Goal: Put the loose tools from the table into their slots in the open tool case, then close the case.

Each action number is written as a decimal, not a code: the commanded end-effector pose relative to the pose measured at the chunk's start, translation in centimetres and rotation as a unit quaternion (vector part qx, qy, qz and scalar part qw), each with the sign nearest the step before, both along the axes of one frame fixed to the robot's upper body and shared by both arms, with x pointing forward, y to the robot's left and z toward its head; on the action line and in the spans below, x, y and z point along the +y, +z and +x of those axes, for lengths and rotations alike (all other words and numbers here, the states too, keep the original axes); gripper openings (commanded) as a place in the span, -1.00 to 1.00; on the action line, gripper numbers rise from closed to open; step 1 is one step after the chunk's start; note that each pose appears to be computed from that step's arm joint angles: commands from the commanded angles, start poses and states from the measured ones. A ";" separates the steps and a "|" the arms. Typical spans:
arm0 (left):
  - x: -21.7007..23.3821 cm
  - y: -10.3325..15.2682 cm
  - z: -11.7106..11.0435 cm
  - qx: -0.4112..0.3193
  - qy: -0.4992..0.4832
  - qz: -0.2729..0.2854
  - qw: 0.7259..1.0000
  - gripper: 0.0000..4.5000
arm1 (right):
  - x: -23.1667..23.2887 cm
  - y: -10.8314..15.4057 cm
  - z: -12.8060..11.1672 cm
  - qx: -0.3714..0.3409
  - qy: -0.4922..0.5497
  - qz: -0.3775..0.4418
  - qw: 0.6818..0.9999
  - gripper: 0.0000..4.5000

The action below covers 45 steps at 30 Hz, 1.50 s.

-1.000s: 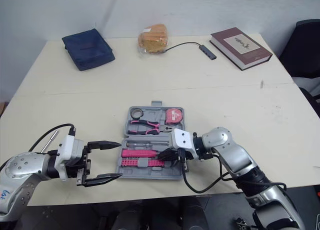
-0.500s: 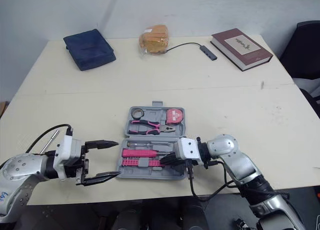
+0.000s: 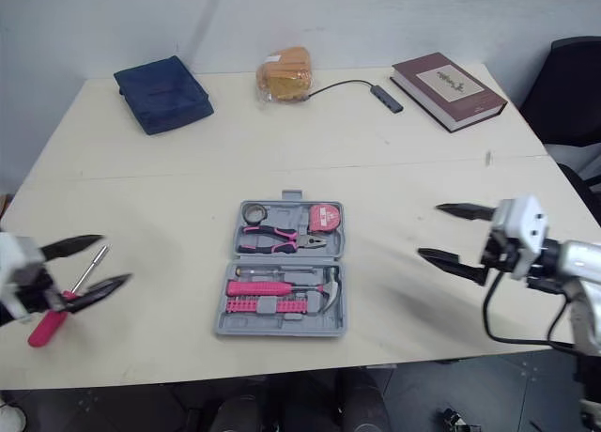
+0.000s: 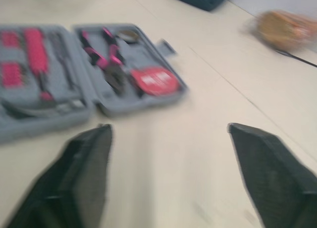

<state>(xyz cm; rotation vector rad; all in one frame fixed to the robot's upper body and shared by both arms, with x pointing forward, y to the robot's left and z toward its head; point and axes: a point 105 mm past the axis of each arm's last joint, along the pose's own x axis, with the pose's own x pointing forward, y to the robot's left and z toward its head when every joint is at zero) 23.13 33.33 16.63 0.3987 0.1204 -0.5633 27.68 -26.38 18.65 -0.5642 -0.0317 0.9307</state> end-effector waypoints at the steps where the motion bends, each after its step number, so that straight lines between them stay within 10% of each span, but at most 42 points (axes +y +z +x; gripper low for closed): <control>1: 3.4 0.4 -1.2 -0.015 0.051 0.016 0.998 1.00 | -3.4 0.4 -0.2 -0.037 -0.042 -0.032 0.998 0.99; 13: 15.1 -2.4 -9.7 -0.034 0.347 -0.037 0.936 1.00 | -15.5 -1.6 -2.7 -0.056 -0.278 -0.047 0.958 0.99; 22: 14.5 -3.8 -11.0 -0.019 0.355 -0.049 0.933 1.00 | -16.9 -2.4 -2.9 -0.067 -0.328 -0.045 0.941 0.99; 31: 8.4 -2.6 -6.5 0.015 0.188 -0.056 0.980 1.00 | -4.7 0.2 0.8 -0.095 -0.105 0.098 0.985 0.99; 45: 6.8 -6.0 -6.0 0.149 0.226 -0.062 0.961 1.00 | 10.2 1.6 -3.4 -0.078 0.196 0.157 0.965 0.99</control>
